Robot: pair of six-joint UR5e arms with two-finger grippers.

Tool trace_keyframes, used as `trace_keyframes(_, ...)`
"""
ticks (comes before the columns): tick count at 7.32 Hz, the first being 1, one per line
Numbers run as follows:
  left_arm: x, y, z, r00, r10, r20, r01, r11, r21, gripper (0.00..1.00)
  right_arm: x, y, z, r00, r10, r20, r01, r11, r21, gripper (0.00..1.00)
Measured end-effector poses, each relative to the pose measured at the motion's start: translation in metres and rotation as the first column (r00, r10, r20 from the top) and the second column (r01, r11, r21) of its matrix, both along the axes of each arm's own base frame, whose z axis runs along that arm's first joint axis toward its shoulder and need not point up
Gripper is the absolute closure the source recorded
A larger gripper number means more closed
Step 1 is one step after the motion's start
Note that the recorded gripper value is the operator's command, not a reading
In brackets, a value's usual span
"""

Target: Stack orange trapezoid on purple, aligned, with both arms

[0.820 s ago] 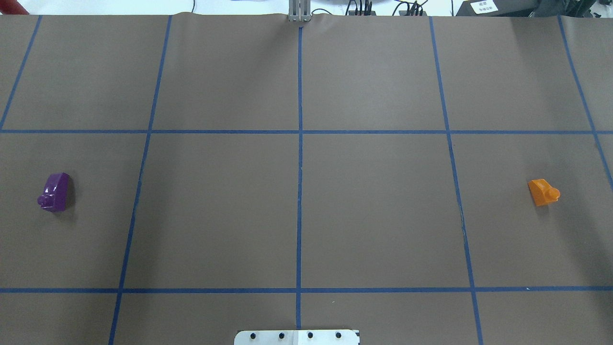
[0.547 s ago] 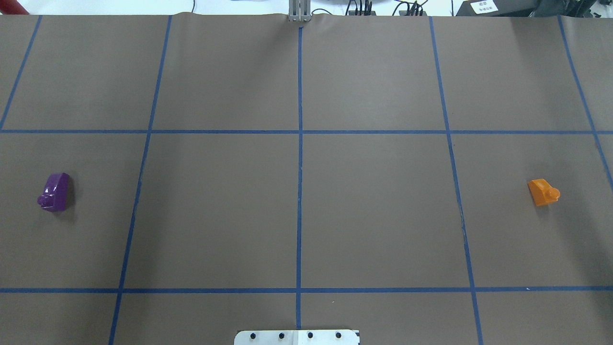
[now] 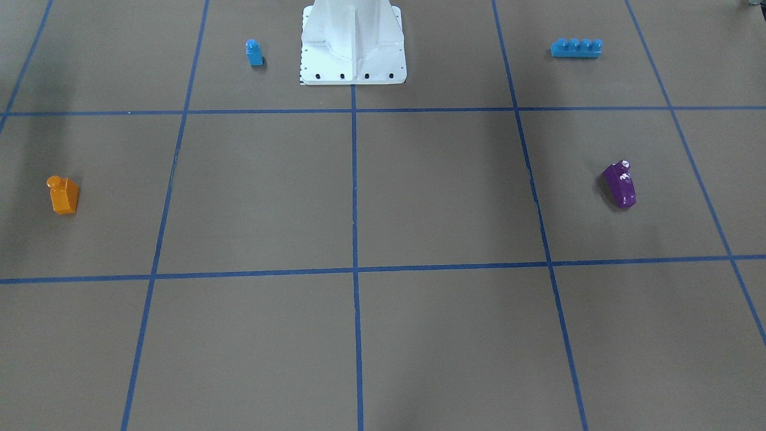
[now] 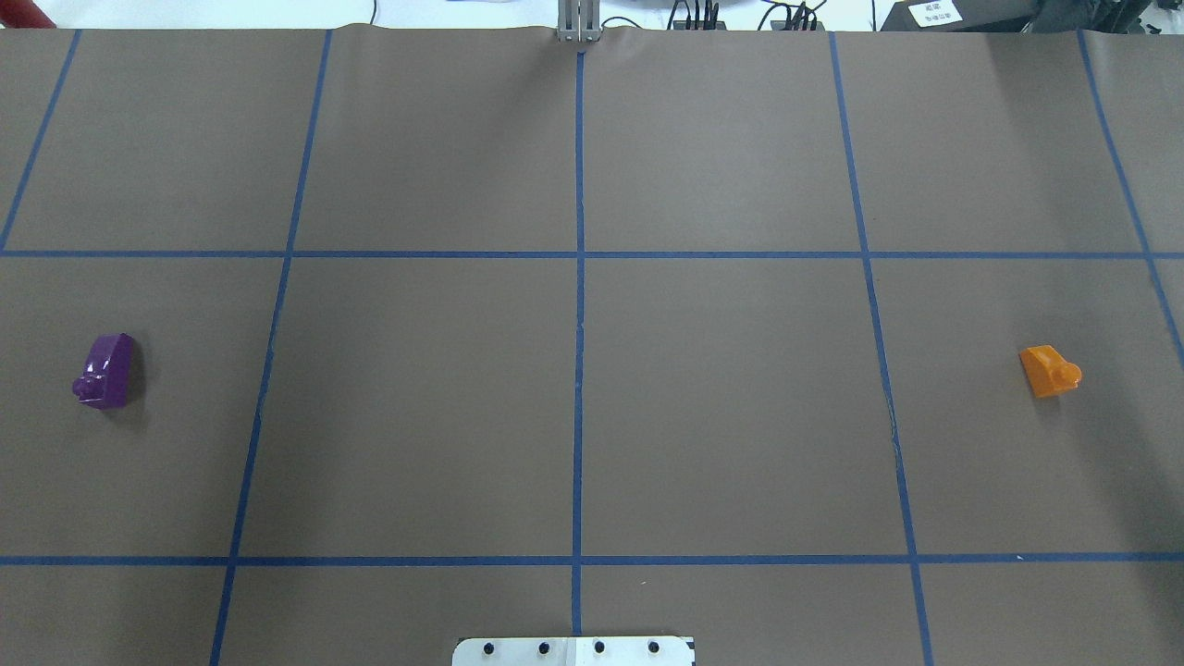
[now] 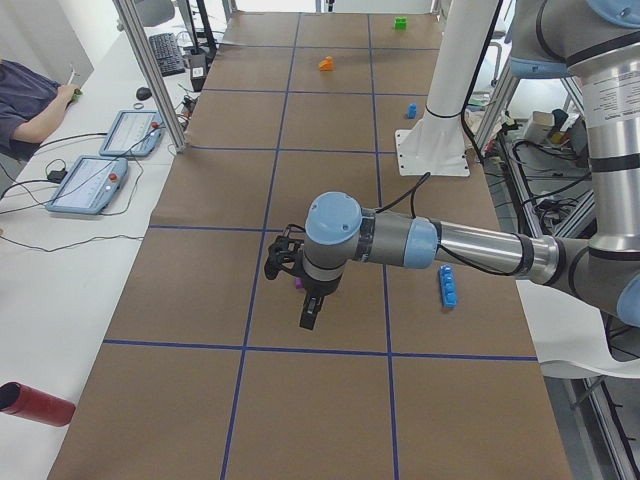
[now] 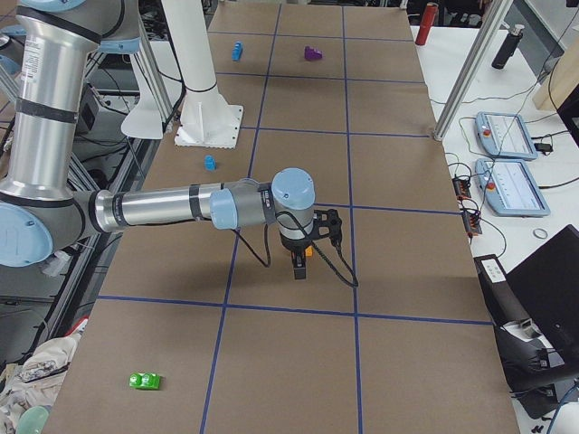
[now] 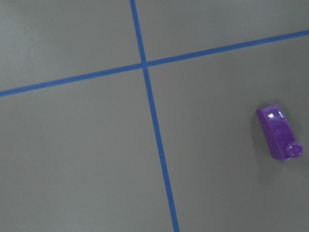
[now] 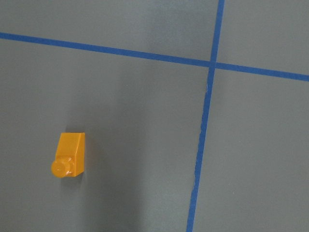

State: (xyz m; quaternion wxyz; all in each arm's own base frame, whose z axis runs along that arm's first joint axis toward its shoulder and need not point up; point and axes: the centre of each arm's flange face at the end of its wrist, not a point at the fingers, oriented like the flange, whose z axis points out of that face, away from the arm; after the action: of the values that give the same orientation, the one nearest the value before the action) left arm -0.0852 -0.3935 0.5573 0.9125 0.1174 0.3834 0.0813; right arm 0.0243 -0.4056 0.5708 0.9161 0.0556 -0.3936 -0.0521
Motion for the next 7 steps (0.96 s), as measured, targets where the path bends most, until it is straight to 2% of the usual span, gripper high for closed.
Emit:
trace_keyframes(1,0.001,-0.009,-0.010,1.000,-0.008,-0.006,0.008,1.000,0.011,0.00,-0.003,-0.002,-0.004,1.000,-0.006,0.012,0.006,1.000,0.005,0.00)
trace_keyframes(3,0.018,-0.021,-0.019,0.998,-0.048,-0.027,0.048,0.999,-0.023,0.00,-0.020,-0.010,-0.019,1.000,0.000,0.024,0.000,1.000,-0.012,0.00)
trace_keyframes(4,0.031,-0.025,-0.020,0.998,-0.041,-0.044,0.041,0.999,-0.003,0.00,-0.033,-0.012,-0.032,0.999,0.011,0.030,-0.010,0.999,-0.031,0.00)
trace_keyframes(5,0.050,-0.027,-0.021,0.995,-0.015,-0.096,0.015,1.000,0.000,0.00,-0.045,-0.012,-0.043,0.999,0.018,0.033,-0.016,0.999,-0.048,0.00)
trace_keyframes(6,0.075,-0.027,-0.021,0.987,0.002,-0.159,-0.011,0.998,-0.054,0.00,-0.055,-0.012,-0.050,0.999,0.019,0.035,-0.017,0.998,-0.059,0.00)
trace_keyframes(7,0.099,-0.028,-0.018,0.985,0.001,-0.174,-0.023,0.992,-0.124,0.00,-0.061,-0.013,-0.054,0.999,0.017,0.036,-0.014,0.998,-0.062,0.00)
